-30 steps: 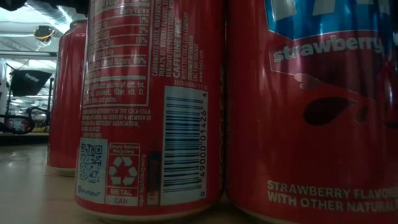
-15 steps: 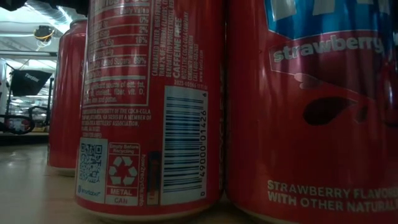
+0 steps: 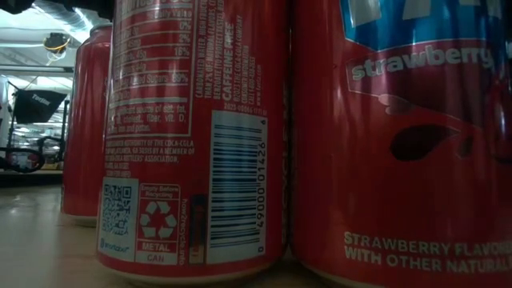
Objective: Sort soda cans
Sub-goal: Put the orange-white soda can into the middle transparent bin
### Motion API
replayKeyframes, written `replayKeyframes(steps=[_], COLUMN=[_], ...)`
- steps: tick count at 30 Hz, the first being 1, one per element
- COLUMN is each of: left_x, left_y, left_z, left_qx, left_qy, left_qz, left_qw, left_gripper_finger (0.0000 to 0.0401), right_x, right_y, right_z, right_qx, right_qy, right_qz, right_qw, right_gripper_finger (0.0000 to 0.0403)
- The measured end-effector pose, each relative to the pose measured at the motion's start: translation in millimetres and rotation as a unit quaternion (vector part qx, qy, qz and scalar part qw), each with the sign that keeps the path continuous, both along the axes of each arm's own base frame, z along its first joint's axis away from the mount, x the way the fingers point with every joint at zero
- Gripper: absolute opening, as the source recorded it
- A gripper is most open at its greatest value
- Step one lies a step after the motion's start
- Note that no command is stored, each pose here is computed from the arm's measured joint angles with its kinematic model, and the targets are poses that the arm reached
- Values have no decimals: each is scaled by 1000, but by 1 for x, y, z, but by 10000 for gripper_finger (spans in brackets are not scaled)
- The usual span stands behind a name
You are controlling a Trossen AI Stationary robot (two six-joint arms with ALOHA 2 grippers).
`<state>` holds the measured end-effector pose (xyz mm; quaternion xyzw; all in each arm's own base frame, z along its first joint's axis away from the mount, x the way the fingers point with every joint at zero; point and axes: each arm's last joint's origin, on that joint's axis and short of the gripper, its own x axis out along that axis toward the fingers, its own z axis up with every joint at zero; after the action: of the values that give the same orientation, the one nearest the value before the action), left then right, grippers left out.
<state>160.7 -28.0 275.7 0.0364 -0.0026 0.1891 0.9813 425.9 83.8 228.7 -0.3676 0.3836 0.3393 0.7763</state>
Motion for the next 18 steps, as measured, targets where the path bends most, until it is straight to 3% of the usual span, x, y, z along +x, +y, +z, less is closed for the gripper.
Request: replayKeyframes(steps=[12, 18], left_x=[0, 0], left_y=[0, 0], left_z=[0, 0], left_qx=[-3, -5], left_qy=[-1, -2], left_qz=[0, 0], left_qw=[1000, 1000], left_gripper_finger=[301, 301], right_x=[-57, -91], right_y=[-17, -55], right_z=[98, 144], right_qx=[-61, -118], right_qy=[-78, -133], right_qz=[-50, -108], right_qw=[994, 978], right_gripper_finger=[298, 298])
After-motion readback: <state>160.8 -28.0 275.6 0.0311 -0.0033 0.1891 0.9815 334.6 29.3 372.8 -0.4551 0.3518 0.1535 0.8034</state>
